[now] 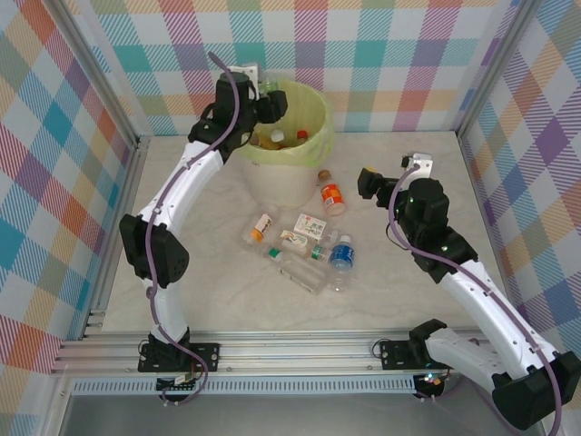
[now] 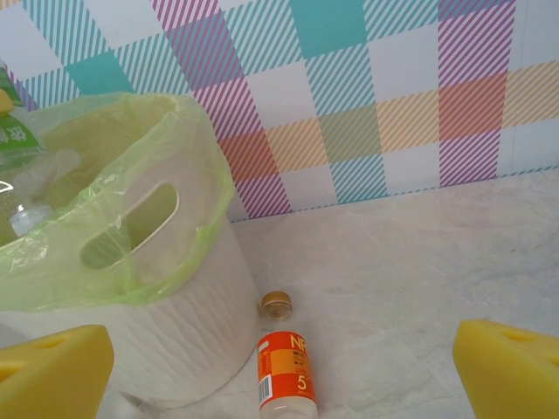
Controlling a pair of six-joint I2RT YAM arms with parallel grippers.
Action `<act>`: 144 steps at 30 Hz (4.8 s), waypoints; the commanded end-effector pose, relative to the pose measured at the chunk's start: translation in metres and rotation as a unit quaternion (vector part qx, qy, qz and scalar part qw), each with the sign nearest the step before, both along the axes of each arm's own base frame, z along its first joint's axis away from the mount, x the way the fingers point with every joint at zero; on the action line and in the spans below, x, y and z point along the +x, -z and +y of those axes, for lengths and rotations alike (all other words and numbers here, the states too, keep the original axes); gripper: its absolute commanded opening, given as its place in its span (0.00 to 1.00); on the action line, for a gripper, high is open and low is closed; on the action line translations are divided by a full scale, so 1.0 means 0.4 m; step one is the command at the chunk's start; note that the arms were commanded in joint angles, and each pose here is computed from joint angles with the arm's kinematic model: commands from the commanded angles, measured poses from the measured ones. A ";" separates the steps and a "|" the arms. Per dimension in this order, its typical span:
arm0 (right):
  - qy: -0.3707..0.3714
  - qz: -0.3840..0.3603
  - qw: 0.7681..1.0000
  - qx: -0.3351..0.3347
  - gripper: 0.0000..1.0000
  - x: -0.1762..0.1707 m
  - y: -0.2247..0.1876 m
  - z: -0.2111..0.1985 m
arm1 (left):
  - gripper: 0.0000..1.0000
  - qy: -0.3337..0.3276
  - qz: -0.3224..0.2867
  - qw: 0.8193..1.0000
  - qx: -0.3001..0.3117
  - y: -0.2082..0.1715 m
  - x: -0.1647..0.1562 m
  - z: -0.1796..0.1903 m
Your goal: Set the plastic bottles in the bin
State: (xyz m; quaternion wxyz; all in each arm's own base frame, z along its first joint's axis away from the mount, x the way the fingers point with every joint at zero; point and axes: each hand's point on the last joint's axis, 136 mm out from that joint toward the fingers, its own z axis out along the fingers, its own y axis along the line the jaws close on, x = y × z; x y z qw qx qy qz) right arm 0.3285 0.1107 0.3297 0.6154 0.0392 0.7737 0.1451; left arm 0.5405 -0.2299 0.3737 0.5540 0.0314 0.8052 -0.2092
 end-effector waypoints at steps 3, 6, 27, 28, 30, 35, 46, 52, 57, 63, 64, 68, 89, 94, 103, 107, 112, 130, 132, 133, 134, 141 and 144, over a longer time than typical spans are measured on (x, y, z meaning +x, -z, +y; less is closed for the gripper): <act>-0.009 0.005 1.000 -0.002 1.00 0.002 -0.008 0.008 | 0.87 0.031 -0.019 0.999 -0.001 -0.028 -0.005 -0.049; -0.010 0.009 1.000 -0.007 1.00 0.001 -0.004 0.007 | 0.93 0.054 -0.022 0.998 0.011 -0.025 -0.019 -0.080; -0.055 0.119 0.986 -0.104 1.00 0.079 0.210 0.072 | 1.00 0.087 -0.065 0.994 0.006 -0.154 -0.206 -0.091; -0.056 0.133 0.984 -0.107 1.00 0.086 0.237 0.076 | 1.00 0.088 -0.065 0.994 0.006 -0.157 -0.208 -0.090; -0.063 0.160 0.980 -0.098 0.99 0.101 0.287 0.091 | 1.00 0.069 -0.058 0.996 0.000 -0.157 -0.202 -0.078; -0.106 0.213 0.969 -0.064 1.00 0.119 0.373 0.132 | 1.00 0.048 -0.047 0.997 -0.043 -0.159 -0.203 -0.067; -0.165 0.353 0.920 -0.027 1.00 0.156 0.520 0.167 | 1.00 0.003 -0.038 0.996 -0.077 -0.157 -0.338 0.044; -0.143 0.385 0.911 -0.037 0.99 0.214 0.578 0.170 | 1.00 -0.076 -0.037 0.995 -0.055 -0.082 -0.411 0.168; -0.141 0.406 0.903 -0.031 0.95 0.248 0.615 0.187 | 1.00 -0.164 -0.047 0.984 -0.053 -0.024 -0.467 0.298; -0.153 0.420 0.895 -0.012 0.91 0.272 0.644 0.216 | 1.00 -0.201 -0.058 0.974 -0.085 0.042 -0.522 0.374; -0.158 0.424 0.892 -0.009 0.91 0.274 0.651 0.223 | 1.00 -0.213 -0.051 0.971 -0.090 0.060 -0.528 0.391; -0.153 0.432 0.889 -0.008 0.90 0.294 0.670 0.229 | 1.00 -0.250 -0.008 0.963 -0.101 0.134 -0.541 0.439; -0.022 0.410 0.909 -0.073 0.62 0.322 0.718 0.109 | 1.00 -0.233 0.098 0.960 -0.119 0.289 -0.507 0.415; -0.017 0.366 0.929 -0.059 0.60 0.310 0.655 0.098 | 1.00 -0.230 0.114 0.958 -0.124 0.317 -0.503 0.412; -0.026 0.272 0.961 -0.034 0.58 0.285 0.506 0.088 | 1.00 -0.247 0.123 0.951 -0.137 0.348 -0.507 0.433; -0.035 0.226 0.973 -0.020 0.57 0.276 0.419 0.090 | 1.00 -0.256 0.126 0.948 -0.145 0.361 -0.509 0.445; -0.063 0.178 0.982 0.019 0.57 0.262 0.306 0.114 | 1.00 -0.251 0.129 0.947 -0.150 0.372 -0.508 0.447; -0.348 -0.017 0.935 0.073 0.58 0.172 -0.192 0.367 | 1.00 -0.245 0.075 0.952 -0.168 0.360 -0.537 0.467; -0.347 -0.012 0.936 0.061 0.58 0.196 -0.199 0.389 | 1.00 -0.245 0.078 0.953 -0.162 0.362 -0.543 0.469; -0.342 -0.008 0.938 0.054 0.58 0.216 -0.197 0.398 | 1.00 -0.245 0.085 0.953 -0.157 0.366 -0.547 0.469; -0.335 -0.003 0.941 0.048 0.58 0.233 -0.191 0.403 | 1.00 -0.241 0.091 0.955 -0.150 0.368 -0.550 0.466; -0.336 0.021 0.941 0.022 0.60 0.302 -0.174 0.449 | 1.00 -0.232 0.113 0.957 -0.133 0.381 -0.565 0.461; -0.322 0.040 0.946 -0.005 0.61 0.332 -0.149 0.464 | 1.00 -0.227 0.119 0.957 -0.133 0.388 -0.567 0.456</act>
